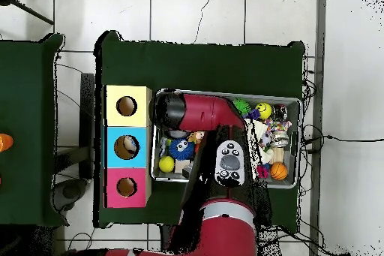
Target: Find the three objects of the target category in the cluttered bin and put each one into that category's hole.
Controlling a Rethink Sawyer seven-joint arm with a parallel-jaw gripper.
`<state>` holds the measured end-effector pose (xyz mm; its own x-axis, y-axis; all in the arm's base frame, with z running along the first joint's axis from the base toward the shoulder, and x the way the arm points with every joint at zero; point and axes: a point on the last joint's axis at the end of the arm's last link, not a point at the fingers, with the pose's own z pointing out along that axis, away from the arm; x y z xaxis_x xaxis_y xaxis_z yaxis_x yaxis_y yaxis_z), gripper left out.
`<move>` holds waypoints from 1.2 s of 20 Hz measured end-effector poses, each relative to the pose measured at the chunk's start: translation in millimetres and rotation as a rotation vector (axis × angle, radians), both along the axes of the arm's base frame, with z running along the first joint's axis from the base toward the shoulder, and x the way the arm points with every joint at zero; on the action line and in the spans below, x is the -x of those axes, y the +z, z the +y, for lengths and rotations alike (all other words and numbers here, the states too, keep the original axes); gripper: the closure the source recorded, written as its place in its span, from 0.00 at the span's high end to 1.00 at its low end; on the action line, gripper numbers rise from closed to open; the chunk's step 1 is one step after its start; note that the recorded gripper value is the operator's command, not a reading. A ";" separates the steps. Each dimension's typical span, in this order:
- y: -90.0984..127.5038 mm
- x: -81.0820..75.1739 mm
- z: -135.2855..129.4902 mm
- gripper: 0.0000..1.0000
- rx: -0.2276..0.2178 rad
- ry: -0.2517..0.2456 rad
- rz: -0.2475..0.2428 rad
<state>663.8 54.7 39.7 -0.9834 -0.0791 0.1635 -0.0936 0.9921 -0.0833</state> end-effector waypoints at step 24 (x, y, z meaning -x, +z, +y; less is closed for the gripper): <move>-14.4 -58.3 -37.2 1.00 -0.002 -0.035 -0.090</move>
